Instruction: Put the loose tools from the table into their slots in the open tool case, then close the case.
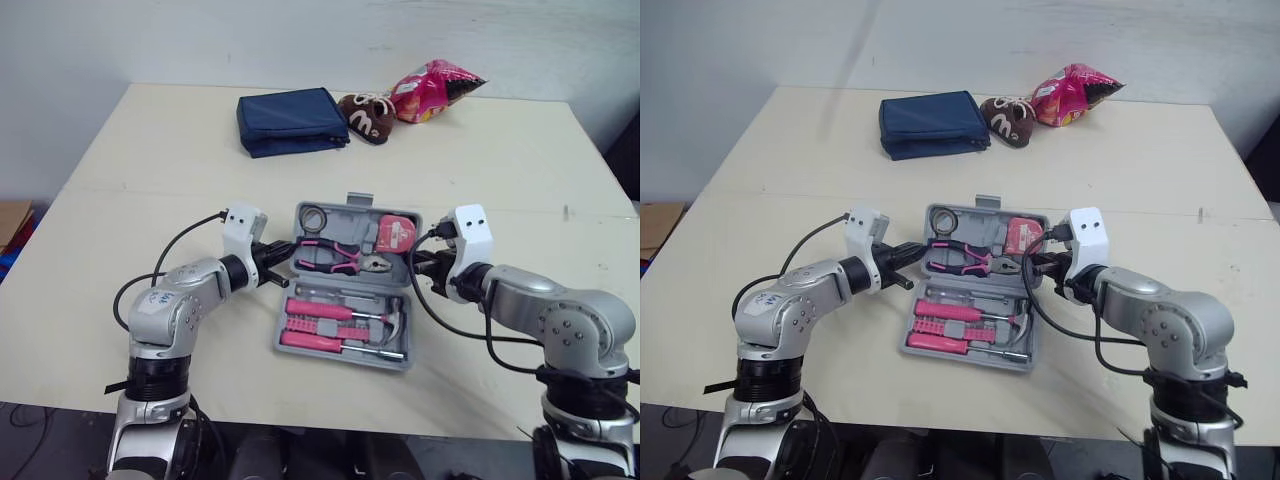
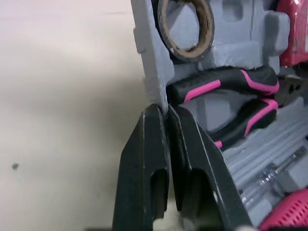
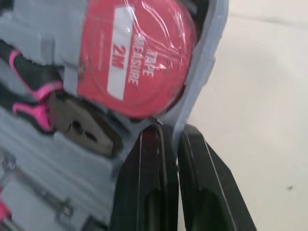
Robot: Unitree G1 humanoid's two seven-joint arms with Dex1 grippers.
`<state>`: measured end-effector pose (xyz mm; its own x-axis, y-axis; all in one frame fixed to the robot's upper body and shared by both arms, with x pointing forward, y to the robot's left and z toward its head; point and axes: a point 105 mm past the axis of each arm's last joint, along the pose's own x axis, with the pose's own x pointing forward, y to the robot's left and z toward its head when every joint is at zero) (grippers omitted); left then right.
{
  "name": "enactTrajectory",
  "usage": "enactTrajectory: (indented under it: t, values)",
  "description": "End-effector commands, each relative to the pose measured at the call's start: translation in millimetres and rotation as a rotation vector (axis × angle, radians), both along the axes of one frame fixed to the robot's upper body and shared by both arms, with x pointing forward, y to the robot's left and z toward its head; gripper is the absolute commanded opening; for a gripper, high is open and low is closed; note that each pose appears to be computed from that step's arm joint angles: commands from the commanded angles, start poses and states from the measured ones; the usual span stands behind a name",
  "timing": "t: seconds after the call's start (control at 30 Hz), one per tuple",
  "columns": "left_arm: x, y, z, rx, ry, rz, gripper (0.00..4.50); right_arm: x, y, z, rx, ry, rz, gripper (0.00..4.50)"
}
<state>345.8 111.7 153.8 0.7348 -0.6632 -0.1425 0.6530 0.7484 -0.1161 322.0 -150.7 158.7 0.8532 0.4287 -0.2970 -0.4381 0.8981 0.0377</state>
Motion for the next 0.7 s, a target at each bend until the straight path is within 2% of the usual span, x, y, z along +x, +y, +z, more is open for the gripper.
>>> enactTrajectory:
  t: [0.03,0.1,0.23,0.43,0.53,0.63,0.7]
  values:
    - [-12.0,-13.4,32.1,-0.015,-0.314,-0.156,0.0,-3.1,5.1,21.3,-0.106,-0.259,0.079,0.02]
    - [-17.5,-12.7,27.0,0.093,-0.448,-0.205,0.0,-3.8,-0.6,15.7,-0.232,-0.38,0.105,0.02]
    - [-28.9,-9.9,3.6,0.267,-0.598,-0.29,0.0,-15.8,-0.8,3.6,-0.463,-0.622,0.236,0.02]
    - [-41.2,-0.9,-12.1,0.307,-0.69,-0.335,0.0,-27.6,-16.8,-20.4,-0.611,-0.75,0.239,0.02]
    - [-44.9,2.6,-9.7,0.256,-0.698,-0.334,0.0,-35.1,-19.1,-25.9,-0.545,-0.742,0.245,0.02]
    - [-48.8,18.3,-9.3,0.333,-0.721,-0.345,1.01,-45.1,-30.1,-22.4,-0.627,-0.793,0.252,1.23]
    - [-47.5,41.7,-15.4,0.434,-0.697,-0.325,1.94,-52.7,-45.5,-23.1,-0.691,-0.782,0.266,2.3]
